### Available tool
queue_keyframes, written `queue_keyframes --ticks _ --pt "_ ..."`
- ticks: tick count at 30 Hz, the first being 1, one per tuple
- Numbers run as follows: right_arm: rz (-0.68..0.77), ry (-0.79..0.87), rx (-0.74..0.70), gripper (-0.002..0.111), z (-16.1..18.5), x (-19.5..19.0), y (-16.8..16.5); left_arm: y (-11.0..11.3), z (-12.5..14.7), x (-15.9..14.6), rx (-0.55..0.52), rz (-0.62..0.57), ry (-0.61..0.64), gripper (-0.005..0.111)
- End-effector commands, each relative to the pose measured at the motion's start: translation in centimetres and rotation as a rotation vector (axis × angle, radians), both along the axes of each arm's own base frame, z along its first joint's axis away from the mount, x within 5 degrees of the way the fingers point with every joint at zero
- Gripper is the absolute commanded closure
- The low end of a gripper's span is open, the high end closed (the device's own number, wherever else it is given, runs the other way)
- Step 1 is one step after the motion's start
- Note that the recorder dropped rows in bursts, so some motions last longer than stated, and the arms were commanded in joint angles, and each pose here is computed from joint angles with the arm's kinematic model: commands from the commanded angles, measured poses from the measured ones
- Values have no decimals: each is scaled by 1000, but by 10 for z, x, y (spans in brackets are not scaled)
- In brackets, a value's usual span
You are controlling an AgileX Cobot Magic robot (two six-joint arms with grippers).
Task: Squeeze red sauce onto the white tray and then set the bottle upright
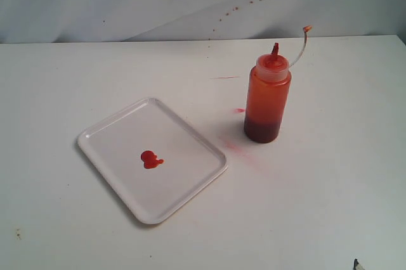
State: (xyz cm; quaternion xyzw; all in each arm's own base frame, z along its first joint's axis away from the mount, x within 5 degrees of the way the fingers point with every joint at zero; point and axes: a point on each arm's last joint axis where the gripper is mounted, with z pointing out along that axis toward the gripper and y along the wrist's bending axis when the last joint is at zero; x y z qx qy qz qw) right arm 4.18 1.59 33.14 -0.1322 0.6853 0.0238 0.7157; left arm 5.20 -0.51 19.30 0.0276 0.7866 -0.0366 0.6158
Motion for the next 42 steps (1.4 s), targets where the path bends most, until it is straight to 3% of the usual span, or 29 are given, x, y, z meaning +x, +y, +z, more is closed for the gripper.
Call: queue_keyframes --ticks 1,29,42 --pt "-2 -7 4 108 -1 -1 0 0 -12 1 -7 1 27 106" --pt "-2 -7 4 108 -1 -1 0 0 -11 1 5 9 15 106" --pt "-2 -7 4 108 -1 -1 0 5 -11 1 32 81 18 106"
